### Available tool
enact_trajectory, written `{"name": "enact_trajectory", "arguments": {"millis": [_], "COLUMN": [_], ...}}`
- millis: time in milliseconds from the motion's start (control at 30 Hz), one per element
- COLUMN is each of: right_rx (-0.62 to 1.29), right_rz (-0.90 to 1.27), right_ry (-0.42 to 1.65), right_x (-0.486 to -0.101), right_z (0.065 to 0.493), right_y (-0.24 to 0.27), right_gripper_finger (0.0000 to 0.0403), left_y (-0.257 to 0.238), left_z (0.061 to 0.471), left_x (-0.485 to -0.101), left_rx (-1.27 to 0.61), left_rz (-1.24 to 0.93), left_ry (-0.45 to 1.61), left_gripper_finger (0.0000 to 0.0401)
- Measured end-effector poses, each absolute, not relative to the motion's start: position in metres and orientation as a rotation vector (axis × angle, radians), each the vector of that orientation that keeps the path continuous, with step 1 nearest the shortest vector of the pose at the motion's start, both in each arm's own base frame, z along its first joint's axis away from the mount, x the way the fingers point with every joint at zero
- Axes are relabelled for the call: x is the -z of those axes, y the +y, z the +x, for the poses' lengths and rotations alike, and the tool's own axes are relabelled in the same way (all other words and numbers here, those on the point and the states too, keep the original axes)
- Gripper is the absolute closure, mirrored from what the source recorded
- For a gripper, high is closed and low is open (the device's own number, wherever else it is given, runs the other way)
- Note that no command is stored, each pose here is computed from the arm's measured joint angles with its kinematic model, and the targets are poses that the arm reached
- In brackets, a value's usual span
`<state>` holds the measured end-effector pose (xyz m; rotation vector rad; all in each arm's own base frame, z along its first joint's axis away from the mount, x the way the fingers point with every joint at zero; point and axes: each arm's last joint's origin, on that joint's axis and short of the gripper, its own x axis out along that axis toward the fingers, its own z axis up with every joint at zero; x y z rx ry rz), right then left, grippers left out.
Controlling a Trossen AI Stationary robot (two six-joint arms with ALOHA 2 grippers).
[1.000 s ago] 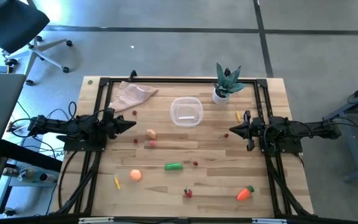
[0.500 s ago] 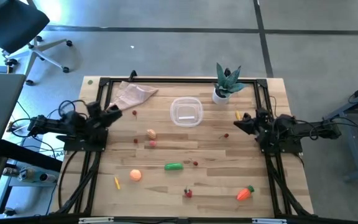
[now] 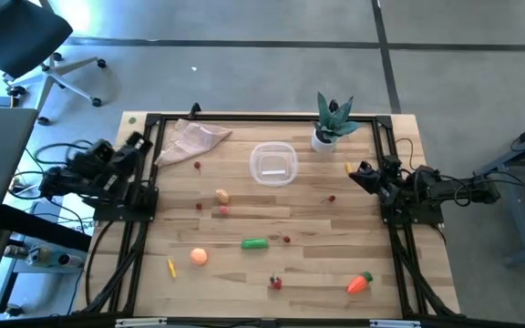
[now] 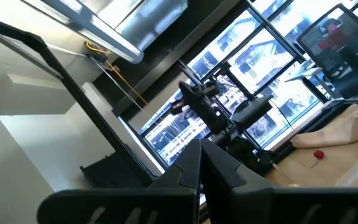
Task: Pick and placing Produce into tupperware
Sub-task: Adjust the transparent bin
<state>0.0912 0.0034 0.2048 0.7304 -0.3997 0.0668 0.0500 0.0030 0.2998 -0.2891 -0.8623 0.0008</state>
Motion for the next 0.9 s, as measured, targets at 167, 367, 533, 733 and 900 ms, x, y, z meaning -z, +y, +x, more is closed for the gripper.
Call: {"name": "enact_trajectory", "arguments": {"millis": [167, 367, 533, 733, 900], "right_rx": [-0.064, -0.050, -0.048, -0.045, -0.040], "right_rz": [0.730, 0.741, 0.741, 0.741, 0.754], "right_ry": [-0.399, -0.405, -0.405, -0.401, -0.381], "right_x": [-0.205, -0.205, -0.205, -0.204, -0.202], "right_z": [0.091, 0.091, 0.091, 0.091, 0.092], "right_y": [0.003, 0.003, 0.003, 0.003, 0.003], "right_gripper_finger": [0.0403, 0.0403, 0.0403, 0.0403, 0.0403], "left_y": [0.005, 0.011, 0.042, 0.106, 0.131], "left_z": [0.070, 0.142, 0.210, 0.286, 0.341], "left_x": [-0.351, -0.383, -0.385, -0.354, -0.313], "left_rx": [-0.130, -0.391, -0.464, -0.331, -0.302], "left_rz": [-0.208, -0.183, -0.265, -0.425, -0.432], "left_ry": [-0.535, 0.039, 0.409, 0.648, 0.855], "left_gripper_finger": [0.0396, 0.0396, 0.0396, 0.0396, 0.0396]}}
